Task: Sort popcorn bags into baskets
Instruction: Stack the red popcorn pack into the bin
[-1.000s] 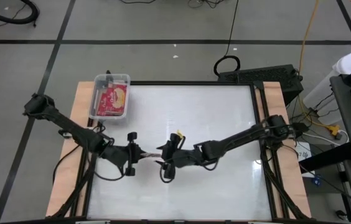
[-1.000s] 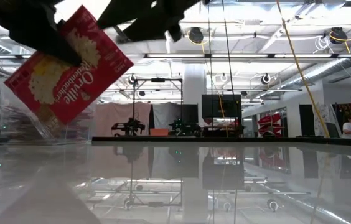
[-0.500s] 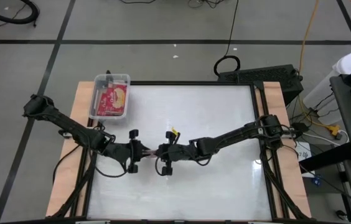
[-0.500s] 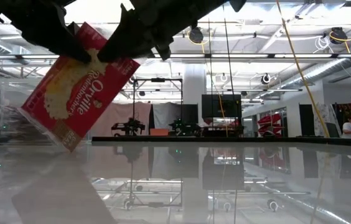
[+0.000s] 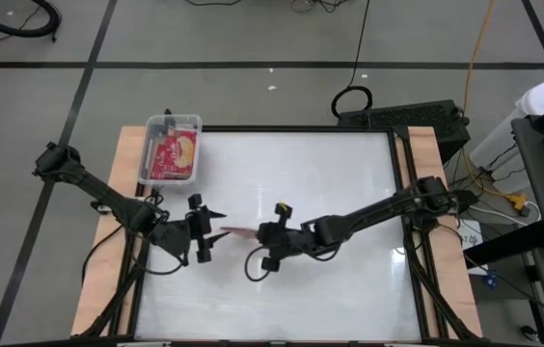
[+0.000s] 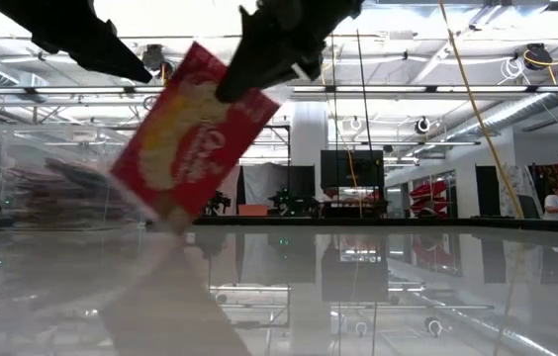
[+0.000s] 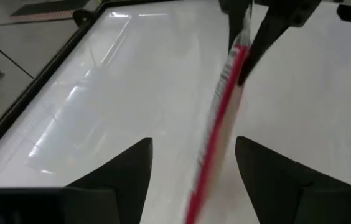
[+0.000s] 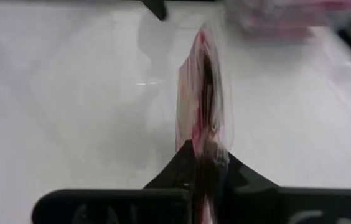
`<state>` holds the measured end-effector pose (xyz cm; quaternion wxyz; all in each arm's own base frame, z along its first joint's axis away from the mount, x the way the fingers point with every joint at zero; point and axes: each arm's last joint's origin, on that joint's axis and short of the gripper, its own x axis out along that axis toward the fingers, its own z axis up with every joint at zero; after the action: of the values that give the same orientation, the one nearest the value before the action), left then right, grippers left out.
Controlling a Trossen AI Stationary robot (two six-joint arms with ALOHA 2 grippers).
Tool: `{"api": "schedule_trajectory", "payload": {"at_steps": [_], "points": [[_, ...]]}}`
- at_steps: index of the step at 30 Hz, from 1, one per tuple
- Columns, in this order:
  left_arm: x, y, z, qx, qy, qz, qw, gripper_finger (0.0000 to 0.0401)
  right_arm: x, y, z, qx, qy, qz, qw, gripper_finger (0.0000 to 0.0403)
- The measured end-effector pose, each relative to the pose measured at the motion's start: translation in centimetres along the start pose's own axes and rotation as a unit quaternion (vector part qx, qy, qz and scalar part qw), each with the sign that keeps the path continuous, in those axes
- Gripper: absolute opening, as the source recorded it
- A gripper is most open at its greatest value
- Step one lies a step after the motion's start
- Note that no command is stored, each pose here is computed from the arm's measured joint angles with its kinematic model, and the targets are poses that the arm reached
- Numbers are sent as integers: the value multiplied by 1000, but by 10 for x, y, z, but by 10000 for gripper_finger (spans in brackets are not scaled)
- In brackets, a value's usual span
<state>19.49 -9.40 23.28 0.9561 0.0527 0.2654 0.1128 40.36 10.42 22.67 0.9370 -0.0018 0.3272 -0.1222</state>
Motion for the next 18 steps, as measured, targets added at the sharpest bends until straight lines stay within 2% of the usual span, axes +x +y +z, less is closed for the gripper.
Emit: {"api": "schedule_trajectory", "payload": {"at_steps": [7, 13, 18], "points": [[3, -2, -6, -23, -13, -3, 1000, 209, -36, 8, 5, -6, -26, -57, 998, 3], [7, -5, -20, -48, -52, 1, 997, 187, -91, 11, 16, -14, -80, -107, 991, 2], [11, -6, -31, -82, -104, -18, 991, 182, -134, 20, 20, -27, -138, -152, 978, 2]]}}
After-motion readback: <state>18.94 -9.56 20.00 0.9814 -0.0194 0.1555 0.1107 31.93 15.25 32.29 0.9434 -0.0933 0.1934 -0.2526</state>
